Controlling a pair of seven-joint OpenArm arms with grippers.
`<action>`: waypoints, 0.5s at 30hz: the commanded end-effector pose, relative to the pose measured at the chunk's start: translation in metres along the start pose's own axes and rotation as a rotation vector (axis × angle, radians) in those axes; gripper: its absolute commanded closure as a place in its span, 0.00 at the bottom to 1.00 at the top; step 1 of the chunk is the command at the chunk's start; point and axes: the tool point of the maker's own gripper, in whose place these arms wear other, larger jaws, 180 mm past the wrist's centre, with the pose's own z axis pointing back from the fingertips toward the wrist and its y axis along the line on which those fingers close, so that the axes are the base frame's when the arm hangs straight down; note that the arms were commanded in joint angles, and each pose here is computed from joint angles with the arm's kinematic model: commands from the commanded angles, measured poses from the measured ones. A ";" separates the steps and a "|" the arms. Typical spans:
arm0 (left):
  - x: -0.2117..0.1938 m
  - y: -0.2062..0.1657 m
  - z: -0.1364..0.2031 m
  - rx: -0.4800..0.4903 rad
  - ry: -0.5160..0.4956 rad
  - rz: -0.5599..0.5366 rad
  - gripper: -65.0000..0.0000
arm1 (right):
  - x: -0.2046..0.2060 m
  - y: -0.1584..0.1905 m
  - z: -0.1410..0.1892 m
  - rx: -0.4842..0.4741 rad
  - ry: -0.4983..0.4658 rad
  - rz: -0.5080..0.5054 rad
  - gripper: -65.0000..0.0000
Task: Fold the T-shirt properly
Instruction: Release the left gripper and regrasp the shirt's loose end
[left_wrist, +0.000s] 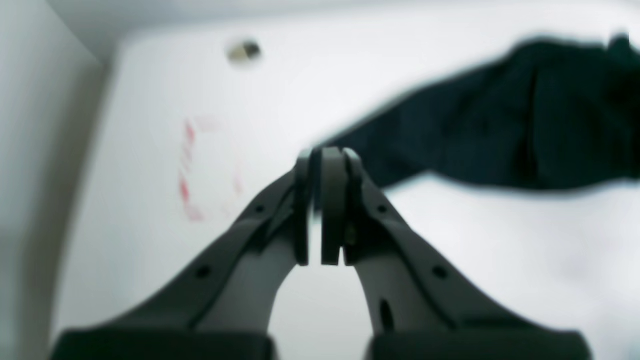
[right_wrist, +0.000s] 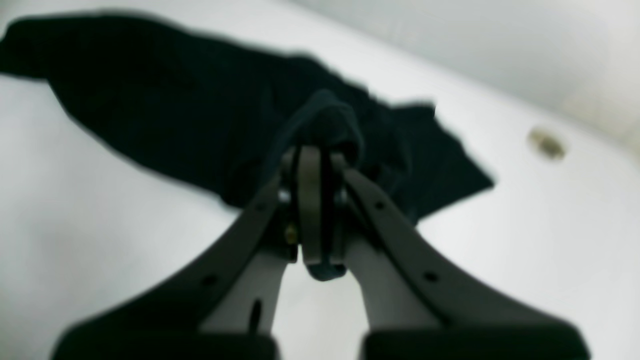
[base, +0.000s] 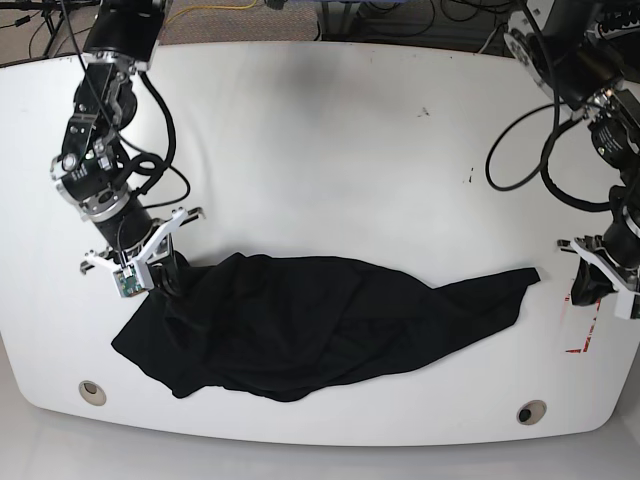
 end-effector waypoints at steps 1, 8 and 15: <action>-0.001 0.000 0.004 -0.001 -0.022 -0.013 0.99 | 0.007 0.001 0.007 -0.008 -0.055 -0.011 1.00; -0.049 -0.006 -0.001 -0.028 0.032 0.046 0.98 | -0.023 0.022 0.016 0.025 -0.039 -0.072 1.00; -0.100 0.004 -0.020 -0.044 0.165 0.161 0.71 | -0.037 0.031 0.019 0.036 -0.012 -0.101 1.00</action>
